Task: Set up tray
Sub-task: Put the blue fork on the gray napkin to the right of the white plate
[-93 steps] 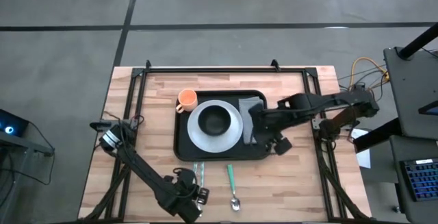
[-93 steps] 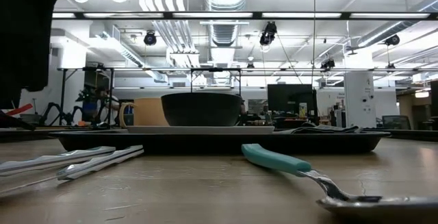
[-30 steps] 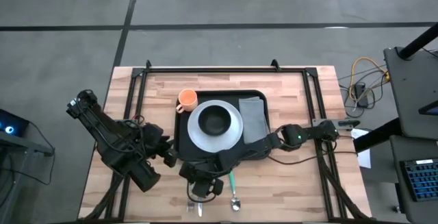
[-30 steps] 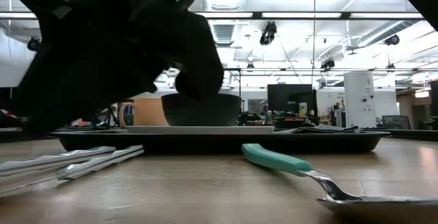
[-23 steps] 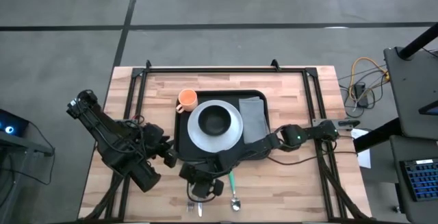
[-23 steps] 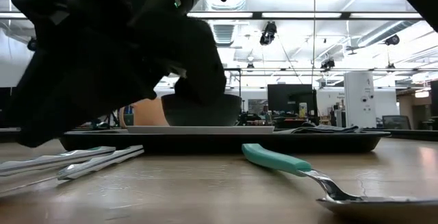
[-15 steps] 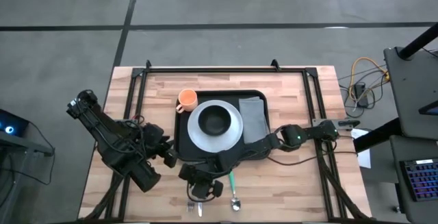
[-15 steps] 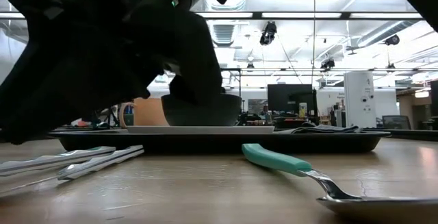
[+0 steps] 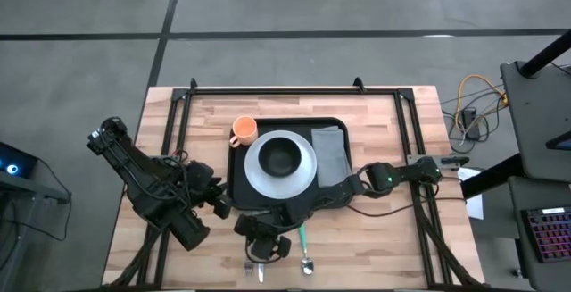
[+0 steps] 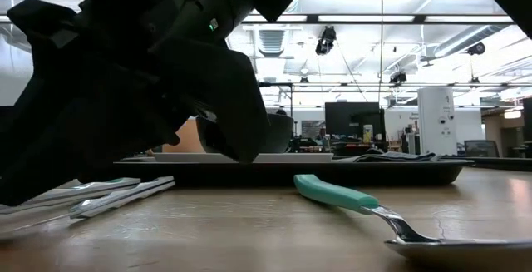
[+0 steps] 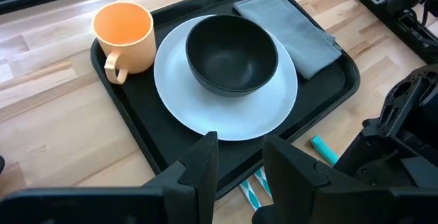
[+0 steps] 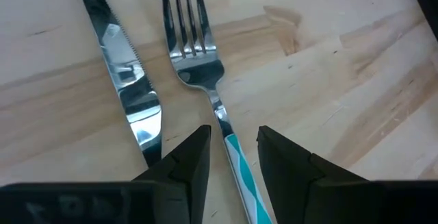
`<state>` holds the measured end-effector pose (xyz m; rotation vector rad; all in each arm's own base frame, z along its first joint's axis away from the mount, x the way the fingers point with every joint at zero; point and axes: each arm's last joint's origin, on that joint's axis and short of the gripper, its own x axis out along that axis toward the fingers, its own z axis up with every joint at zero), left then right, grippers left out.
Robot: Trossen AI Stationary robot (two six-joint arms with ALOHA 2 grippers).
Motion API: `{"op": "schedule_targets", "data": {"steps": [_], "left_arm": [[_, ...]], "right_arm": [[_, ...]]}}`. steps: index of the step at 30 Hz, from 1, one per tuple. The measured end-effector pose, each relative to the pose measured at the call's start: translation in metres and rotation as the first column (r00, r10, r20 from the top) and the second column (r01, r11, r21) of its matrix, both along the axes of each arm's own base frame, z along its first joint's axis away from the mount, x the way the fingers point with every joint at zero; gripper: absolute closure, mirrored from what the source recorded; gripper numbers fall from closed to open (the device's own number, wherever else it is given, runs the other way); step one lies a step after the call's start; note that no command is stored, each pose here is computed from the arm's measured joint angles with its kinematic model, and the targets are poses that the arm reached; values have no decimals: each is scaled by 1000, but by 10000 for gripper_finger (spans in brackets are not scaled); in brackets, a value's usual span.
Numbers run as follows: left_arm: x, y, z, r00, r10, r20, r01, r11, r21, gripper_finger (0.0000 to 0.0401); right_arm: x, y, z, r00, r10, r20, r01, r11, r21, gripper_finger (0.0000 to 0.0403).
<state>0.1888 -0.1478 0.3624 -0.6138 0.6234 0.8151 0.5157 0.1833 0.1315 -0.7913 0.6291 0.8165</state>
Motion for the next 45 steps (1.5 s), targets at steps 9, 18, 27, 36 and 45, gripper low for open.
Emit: {"op": "schedule_targets", "data": {"steps": [9,18,27,36,45], "left_arm": [[0,0,0,1000,0,3,0,1000,-2,303],[1,-1,0,1000,0,9,0,1000,-8,303],[1,-1,0,1000,-2,8,2,1000,-7,303],[1,-1,0,1000,-2,10,2,1000,-8,303],[1,-1,0,1000,-2,13,2,1000,-12,303]], "right_arm": [[0,-3,-4,1000,-3,-7,3,1000,-6,291],[-3,-6,-13,999,-17,-35,17,1000,-7,291],[-4,-6,-13,998,-34,-52,34,999,2,292],[-6,-7,-14,993,-62,-95,63,998,7,292],[-7,-7,-15,990,-80,-114,83,996,16,291]]}}
